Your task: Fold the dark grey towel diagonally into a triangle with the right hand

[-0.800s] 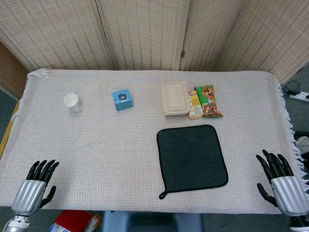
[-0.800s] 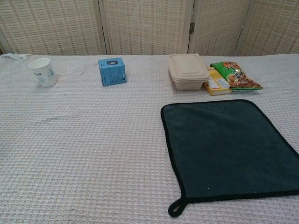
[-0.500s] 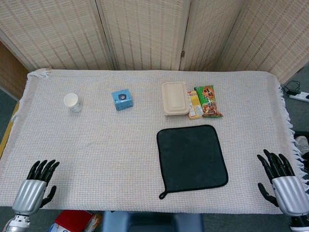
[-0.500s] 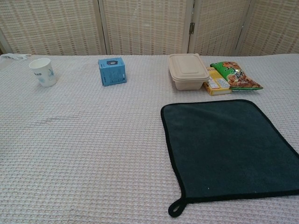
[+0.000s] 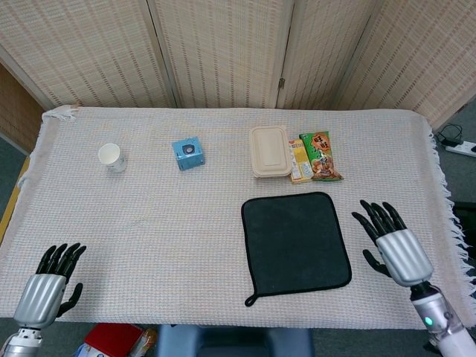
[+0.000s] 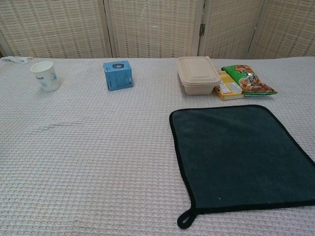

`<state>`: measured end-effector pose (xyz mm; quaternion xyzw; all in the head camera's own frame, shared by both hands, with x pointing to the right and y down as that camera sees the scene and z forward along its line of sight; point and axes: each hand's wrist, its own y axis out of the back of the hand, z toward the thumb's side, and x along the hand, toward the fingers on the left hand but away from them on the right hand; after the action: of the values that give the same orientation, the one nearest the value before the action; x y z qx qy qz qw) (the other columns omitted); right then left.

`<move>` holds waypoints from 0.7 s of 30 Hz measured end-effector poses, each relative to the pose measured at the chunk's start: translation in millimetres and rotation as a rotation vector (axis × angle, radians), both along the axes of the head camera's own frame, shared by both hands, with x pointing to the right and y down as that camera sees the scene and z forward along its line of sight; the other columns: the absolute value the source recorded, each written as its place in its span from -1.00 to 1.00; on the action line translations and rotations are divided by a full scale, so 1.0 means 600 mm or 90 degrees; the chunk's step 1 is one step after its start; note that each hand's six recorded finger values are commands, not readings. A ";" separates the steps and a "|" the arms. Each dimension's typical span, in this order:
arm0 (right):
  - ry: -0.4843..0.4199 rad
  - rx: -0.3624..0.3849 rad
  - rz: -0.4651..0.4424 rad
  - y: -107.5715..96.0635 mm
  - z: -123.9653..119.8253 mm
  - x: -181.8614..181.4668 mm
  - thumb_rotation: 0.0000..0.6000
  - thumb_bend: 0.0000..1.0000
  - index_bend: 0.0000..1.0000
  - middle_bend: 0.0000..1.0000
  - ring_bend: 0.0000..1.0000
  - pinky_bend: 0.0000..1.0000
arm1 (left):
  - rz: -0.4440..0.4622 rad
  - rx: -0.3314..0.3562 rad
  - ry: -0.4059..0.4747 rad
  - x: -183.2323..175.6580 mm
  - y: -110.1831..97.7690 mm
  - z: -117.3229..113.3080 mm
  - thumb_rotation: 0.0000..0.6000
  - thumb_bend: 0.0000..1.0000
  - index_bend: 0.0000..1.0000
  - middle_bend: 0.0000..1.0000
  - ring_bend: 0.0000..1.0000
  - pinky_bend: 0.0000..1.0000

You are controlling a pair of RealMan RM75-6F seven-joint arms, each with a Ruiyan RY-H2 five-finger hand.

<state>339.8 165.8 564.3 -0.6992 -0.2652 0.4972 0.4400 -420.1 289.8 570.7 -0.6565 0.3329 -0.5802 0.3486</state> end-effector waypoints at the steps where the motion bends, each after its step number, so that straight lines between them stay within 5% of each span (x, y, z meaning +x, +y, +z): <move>1: 0.001 -0.004 -0.015 -0.017 0.008 -0.015 1.00 -0.14 -0.38 -1.00 -1.00 -1.00 | -0.001 0.001 0.001 -0.001 -0.001 0.000 1.00 0.08 -0.78 -0.76 -1.00 -1.00; 11: 0.000 -0.083 -0.095 -0.146 0.136 -0.222 1.00 -0.14 -0.37 -1.00 -1.00 -1.00 | -0.029 0.045 0.011 -0.029 -0.021 -0.019 1.00 0.08 -0.78 -0.79 -1.00 -1.00; 21: 0.031 -0.126 -0.130 -0.180 0.254 -0.376 1.00 -0.14 -0.33 -1.00 -1.00 -1.00 | -0.063 0.053 0.011 -0.053 -0.017 -0.040 1.00 0.08 -0.78 -0.79 -1.00 -1.00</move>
<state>114.4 57.8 716.4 -0.7503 -0.1318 0.4905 0.4232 -451.6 279.5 546.5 -0.6291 0.3916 -0.5770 0.3433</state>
